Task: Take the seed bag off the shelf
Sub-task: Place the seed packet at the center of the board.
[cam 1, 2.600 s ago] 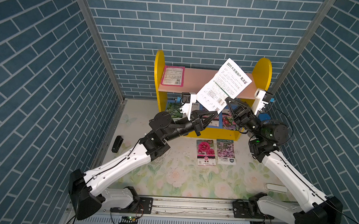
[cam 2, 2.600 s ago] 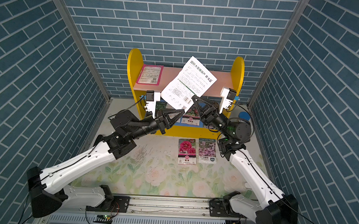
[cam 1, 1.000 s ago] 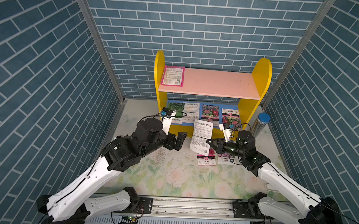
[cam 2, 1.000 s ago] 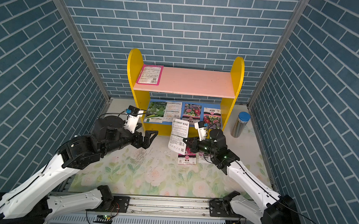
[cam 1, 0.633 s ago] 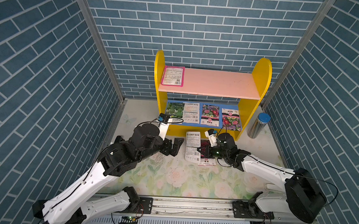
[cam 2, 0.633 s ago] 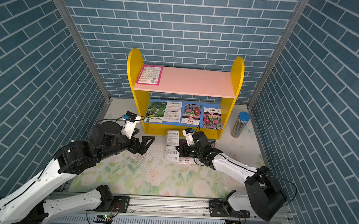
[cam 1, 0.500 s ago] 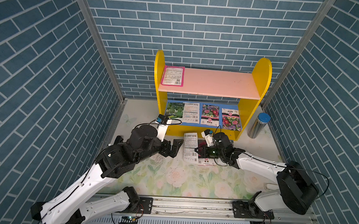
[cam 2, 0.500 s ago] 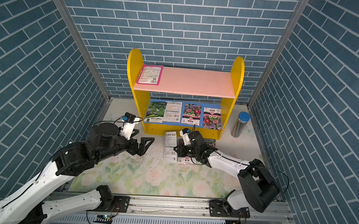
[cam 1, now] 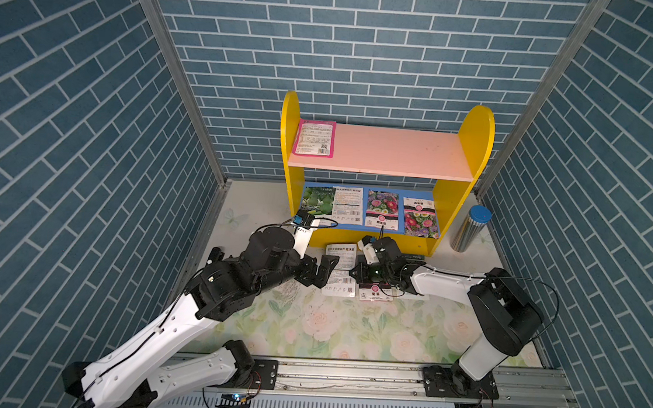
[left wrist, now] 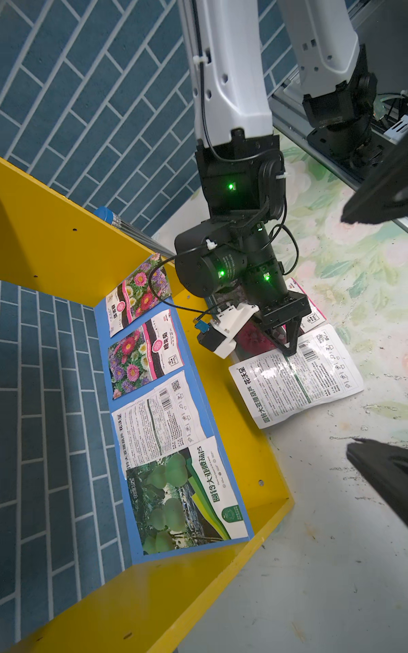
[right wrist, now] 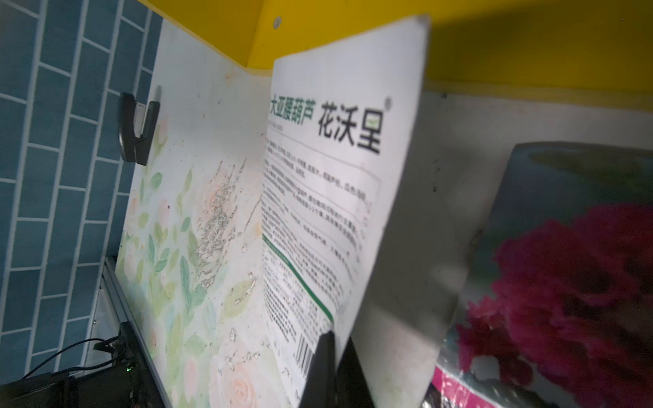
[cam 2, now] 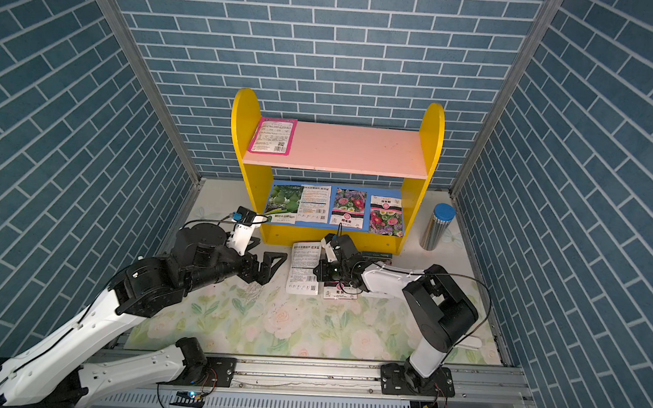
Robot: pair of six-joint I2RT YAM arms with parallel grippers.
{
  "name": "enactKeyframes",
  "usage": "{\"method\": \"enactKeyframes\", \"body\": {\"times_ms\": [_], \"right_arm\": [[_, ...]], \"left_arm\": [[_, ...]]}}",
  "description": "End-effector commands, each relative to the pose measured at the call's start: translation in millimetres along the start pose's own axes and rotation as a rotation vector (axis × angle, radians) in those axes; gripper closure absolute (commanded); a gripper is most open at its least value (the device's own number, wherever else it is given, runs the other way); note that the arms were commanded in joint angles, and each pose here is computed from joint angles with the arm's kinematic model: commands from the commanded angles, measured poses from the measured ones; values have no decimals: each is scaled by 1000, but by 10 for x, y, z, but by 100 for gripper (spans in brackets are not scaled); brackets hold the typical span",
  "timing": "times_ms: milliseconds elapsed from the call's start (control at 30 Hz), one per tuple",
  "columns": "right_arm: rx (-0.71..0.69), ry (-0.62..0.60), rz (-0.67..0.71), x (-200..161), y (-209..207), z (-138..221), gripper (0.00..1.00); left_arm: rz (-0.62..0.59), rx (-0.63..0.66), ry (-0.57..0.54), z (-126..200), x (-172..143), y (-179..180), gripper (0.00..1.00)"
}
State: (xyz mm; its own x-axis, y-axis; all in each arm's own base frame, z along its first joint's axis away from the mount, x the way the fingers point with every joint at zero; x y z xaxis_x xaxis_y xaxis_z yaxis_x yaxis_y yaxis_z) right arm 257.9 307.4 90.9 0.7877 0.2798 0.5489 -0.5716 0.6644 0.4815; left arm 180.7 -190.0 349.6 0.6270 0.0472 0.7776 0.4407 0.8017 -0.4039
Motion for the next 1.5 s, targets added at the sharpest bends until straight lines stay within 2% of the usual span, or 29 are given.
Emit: {"method": "enactKeyframes", "body": {"times_ms": [0, 600, 1100, 1333, 1467], "right_arm": [[-48, 44, 12, -46, -53, -64, 100], [-49, 106, 6, -115, -150, -320, 98], [-142, 109, 24, -132, -235, -183, 71], [-149, 30, 94, 66, -86, 134, 61], [-58, -48, 171, 202, 172, 422, 55]], "left_arm": [[-13, -13, -11, -29, 20, -18, 0], [-5, -17, 1, -158, -56, -1, 0], [6, -4, 5, -186, -77, 22, 0], [21, 0, -11, -176, -40, 19, 0], [21, 0, -30, -164, 12, 5, 0]]}}
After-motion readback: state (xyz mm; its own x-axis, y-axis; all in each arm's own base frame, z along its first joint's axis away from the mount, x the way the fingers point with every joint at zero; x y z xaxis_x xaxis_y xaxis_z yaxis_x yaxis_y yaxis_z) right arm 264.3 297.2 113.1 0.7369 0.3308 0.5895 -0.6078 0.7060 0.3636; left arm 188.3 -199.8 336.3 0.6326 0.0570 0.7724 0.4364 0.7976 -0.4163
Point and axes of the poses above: each gripper's point midway between its finger pads, its own z axis back along the fingers, its own y axis along the line the jaws close on, x = y × z, the point moved 4 cm from there along z, back along the fingers, and after that the axes turned 12 degrees about z, right-handed, at the moved point
